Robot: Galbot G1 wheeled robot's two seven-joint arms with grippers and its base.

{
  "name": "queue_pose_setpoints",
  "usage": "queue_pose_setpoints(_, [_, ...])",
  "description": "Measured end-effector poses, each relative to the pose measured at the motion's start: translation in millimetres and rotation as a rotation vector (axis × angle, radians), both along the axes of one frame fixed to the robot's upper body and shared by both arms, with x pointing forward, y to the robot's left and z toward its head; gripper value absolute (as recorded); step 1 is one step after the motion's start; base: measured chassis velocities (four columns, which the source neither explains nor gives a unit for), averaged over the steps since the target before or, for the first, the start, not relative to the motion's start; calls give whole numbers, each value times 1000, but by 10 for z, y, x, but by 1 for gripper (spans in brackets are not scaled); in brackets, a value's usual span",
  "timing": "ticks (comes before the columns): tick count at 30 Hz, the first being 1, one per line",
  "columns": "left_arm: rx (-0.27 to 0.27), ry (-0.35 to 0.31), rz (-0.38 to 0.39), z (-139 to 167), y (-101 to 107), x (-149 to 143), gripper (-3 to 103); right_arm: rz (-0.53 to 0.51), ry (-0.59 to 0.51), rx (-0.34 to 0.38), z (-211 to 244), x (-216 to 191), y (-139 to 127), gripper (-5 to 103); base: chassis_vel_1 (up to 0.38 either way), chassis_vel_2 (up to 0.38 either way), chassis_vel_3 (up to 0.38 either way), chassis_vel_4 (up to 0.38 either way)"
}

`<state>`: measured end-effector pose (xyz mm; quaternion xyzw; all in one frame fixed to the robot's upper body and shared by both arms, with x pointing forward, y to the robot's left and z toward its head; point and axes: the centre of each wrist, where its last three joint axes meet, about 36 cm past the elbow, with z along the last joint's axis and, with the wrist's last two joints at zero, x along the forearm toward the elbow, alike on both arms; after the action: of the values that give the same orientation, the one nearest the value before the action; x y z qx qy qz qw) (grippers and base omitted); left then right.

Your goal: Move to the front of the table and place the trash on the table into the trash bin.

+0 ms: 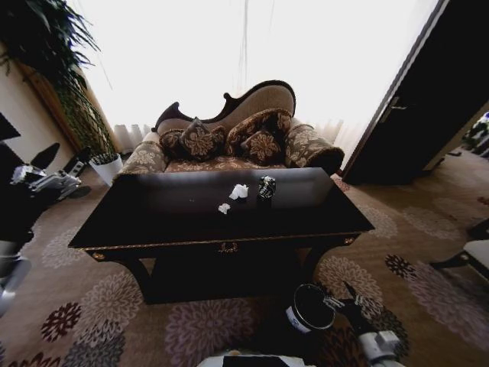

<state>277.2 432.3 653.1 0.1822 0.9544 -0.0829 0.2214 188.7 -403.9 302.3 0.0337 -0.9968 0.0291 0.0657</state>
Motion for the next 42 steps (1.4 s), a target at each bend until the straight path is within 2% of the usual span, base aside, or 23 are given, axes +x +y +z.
queue_pose_setpoints(4, [-1,0,-1,-1,6,14,100,-5,-67,-7,315,28,62,100,0,0,0,0])
queue_pose_setpoints(8, [-3,5,0,-28,-6,23,100,-47,-151,37,933,190,239,100,0,0,0,0])
queue_pose_setpoints(15, [-2,7,5,-35,-3,13,100,-44,-214,80,1569,360,419,100,0,0,0,0])
queue_pose_setpoints(17, [-2,7,6,-35,-10,0,100,-36,-202,127,1758,425,496,100,0,0,0,0])
queue_pose_setpoints(18, [-2,7,6,-35,-10,0,100,-36,-202,127,1758,425,496,100,0,0,0,0])
queue_pose_setpoints(20, [0,8,9,-39,-24,-19,100,-13,-164,219,1952,525,602,100,0,0,0,0])
queue_pose_setpoints(22, [5,10,11,-38,-33,-38,100,41,-144,266,2079,637,671,100,0,0,0,0])
queue_pose_setpoints(31, [33,10,23,8,-48,-115,100,207,-145,235,2280,1095,763,100,0,0,0,0])
queue_pose_setpoints(35, [50,16,37,32,-37,-171,100,291,-176,205,2381,1463,786,100,0,0,0,0])
queue_pose_setpoints(42, [56,31,56,-17,-66,-235,100,379,-182,211,2473,1950,873,100,0,0,0,0])
